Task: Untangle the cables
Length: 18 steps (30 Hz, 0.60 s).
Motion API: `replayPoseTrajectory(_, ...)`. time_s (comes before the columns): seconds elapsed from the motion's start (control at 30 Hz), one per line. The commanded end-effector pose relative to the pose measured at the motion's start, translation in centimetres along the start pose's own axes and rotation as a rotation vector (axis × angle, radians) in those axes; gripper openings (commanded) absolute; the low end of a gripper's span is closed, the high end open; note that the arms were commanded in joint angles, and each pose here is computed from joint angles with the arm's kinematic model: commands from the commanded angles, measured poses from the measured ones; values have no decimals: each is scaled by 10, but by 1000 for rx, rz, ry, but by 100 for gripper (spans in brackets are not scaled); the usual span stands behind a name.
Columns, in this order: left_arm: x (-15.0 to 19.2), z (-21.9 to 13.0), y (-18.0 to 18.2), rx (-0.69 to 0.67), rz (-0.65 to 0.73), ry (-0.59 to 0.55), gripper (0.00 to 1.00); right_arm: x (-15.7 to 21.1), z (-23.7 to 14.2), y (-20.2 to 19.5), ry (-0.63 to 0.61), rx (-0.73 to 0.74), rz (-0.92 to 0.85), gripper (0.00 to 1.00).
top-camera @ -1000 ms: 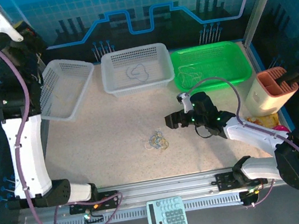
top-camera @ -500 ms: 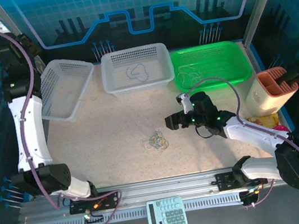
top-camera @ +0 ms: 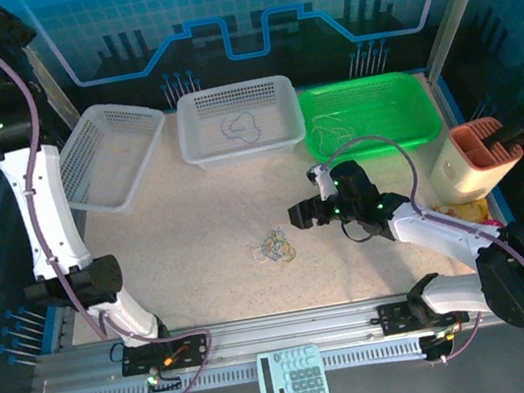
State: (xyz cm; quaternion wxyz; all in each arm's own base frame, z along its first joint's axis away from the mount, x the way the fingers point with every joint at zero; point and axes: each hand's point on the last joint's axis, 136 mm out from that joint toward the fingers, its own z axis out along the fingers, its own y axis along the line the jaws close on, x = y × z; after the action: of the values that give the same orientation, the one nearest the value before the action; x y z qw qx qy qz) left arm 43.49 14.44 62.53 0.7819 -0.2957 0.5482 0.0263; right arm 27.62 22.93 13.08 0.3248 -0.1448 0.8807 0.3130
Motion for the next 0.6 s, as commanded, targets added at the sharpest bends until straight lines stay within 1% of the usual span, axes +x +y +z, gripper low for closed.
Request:
replayPoseTrajectory(0.0,-6,15,15,-86,1,-70,0,-9,-2,6,-17,-29,-25,84)
replayPoseTrajectory(0.07,-3,20,17,-103,40,-83,0,-9,-3,6,-19,-31,-24,84)
replayPoseTrajectory(0.13,5,25,20,-116,72,-69,0,-8,-4,6,-21,-31,-25,84)
replayPoseTrajectory(0.3,46,33,33,-138,141,11,0,-6,-9,5,-27,-37,-24,84)
replayPoseTrajectory(0.43,111,31,60,-176,206,118,0,-8,-16,7,-41,-44,-23,84)
replayPoseTrajectory(0.57,196,18,97,-220,263,302,0,-8,-27,10,-55,-47,-28,84)
